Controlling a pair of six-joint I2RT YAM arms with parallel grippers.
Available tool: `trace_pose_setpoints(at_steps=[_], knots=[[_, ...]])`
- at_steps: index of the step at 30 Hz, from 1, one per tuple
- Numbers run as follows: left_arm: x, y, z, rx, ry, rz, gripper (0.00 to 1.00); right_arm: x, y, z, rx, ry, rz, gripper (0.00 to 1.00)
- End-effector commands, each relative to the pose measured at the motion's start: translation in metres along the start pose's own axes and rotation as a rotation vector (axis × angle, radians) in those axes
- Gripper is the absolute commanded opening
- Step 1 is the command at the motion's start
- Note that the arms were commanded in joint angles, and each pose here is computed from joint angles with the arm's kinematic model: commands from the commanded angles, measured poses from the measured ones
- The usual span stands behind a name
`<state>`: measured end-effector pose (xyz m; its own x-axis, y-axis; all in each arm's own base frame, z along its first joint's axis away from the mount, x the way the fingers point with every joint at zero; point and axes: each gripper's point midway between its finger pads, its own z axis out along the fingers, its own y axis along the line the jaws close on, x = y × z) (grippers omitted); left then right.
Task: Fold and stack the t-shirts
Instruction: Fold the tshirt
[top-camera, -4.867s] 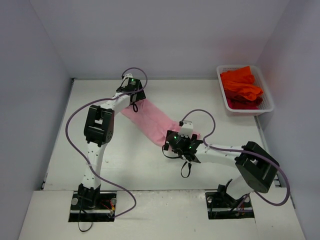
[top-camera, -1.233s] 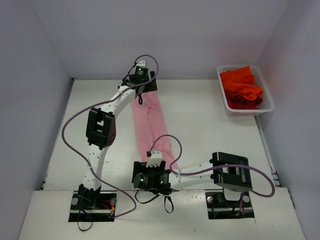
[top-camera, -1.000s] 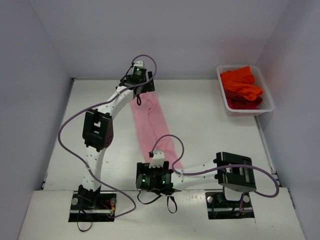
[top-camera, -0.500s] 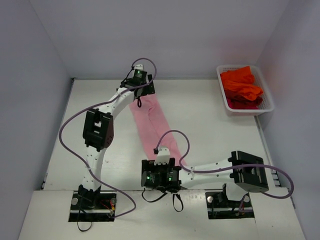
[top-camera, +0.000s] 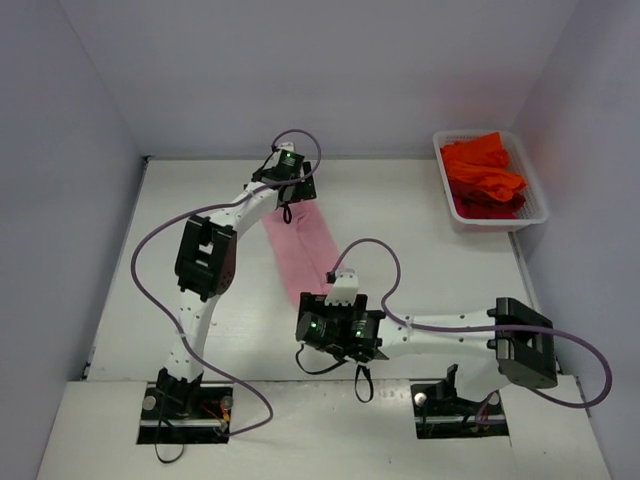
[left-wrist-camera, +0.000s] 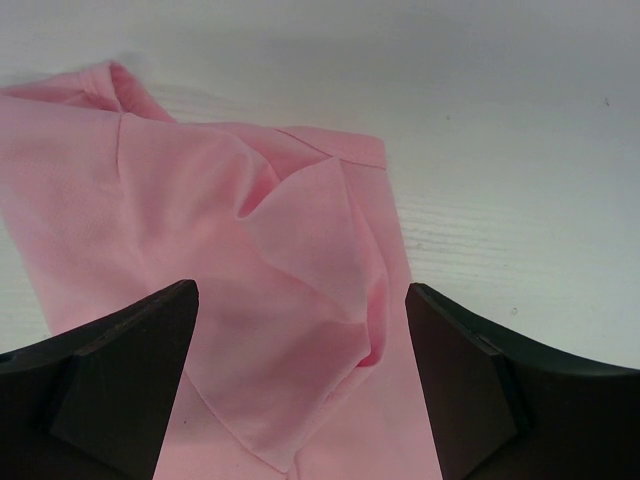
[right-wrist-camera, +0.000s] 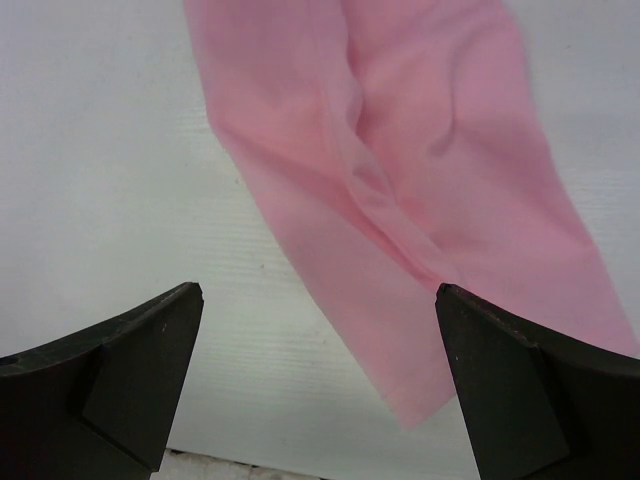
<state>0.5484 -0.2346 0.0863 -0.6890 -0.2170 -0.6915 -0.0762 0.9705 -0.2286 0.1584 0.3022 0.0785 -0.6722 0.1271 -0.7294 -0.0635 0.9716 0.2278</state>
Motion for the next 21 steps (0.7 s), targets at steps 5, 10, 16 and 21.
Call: trace_pose_setpoints(at_steps=[5,10,16,21], knots=[[-0.025,-0.004,-0.008,-0.009,-0.077,-0.038,0.81,-0.043,-0.015,-0.012,0.011,-0.105,0.022,1.0],[-0.022,-0.002,-0.004,-0.018,-0.074,-0.038,0.82,-0.041,-0.02,-0.014,0.007,-0.096,0.028,1.0],[-0.016,0.009,-0.001,-0.06,-0.069,-0.034,0.81,-0.034,-0.034,-0.01,0.035,-0.09,0.032,1.0],[-0.008,0.015,0.005,-0.072,-0.056,-0.046,0.81,-0.025,-0.043,-0.004,0.062,-0.077,0.037,1.0]])
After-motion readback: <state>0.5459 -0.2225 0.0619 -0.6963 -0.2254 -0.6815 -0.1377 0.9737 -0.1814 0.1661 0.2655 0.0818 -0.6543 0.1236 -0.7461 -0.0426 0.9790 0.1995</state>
